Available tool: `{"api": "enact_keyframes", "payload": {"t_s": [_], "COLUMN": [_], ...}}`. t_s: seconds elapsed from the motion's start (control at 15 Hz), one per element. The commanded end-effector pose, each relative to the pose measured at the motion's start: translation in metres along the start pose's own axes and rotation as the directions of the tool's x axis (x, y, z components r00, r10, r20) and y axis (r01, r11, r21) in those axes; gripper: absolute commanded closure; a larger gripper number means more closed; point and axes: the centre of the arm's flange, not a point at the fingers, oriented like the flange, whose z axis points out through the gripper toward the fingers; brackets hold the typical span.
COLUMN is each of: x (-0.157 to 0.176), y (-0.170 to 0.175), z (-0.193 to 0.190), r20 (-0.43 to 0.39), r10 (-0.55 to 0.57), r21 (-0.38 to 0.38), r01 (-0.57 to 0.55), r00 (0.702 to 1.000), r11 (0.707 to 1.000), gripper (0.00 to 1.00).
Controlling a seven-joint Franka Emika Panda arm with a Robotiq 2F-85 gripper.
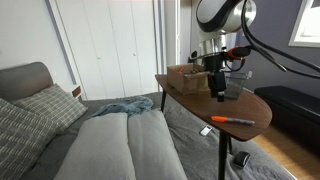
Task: Remove the marker from the basket and put it in the box
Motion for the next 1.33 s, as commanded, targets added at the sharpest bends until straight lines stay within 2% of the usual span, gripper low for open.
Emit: {"api": "enact_keyframes", "payload": {"t_s": [0.0, 0.2, 0.47, 0.67, 0.93, 1.27], "x": [0.004, 0.004, 0.003, 0.003, -0.005, -0.011], "y": [-0.01, -0.015, -0.021, -0.024, -0.03, -0.037], "z": [0.008, 0.021, 0.04, 0.053, 0.05, 0.052], "r20": [-0.045, -0.098, -0.112, -0.131, -0.165, -0.15], "r10": [-0.059, -0.125, -0.156, -0.135, -0.105, -0.075], "r21": [0.021, 0.03, 0.01, -0.004, -0.045, -0.048], "r01": [0.06, 0.128, 0.158, 0.135, 0.099, 0.069], "r00": [0.997, 0.987, 0.981, 0.982, 0.981, 0.986], "r11": [0.998, 0.991, 0.987, 0.991, 0.994, 0.996], "gripper": [0.0, 0.0, 0.0, 0.0, 0.0, 0.0]}}
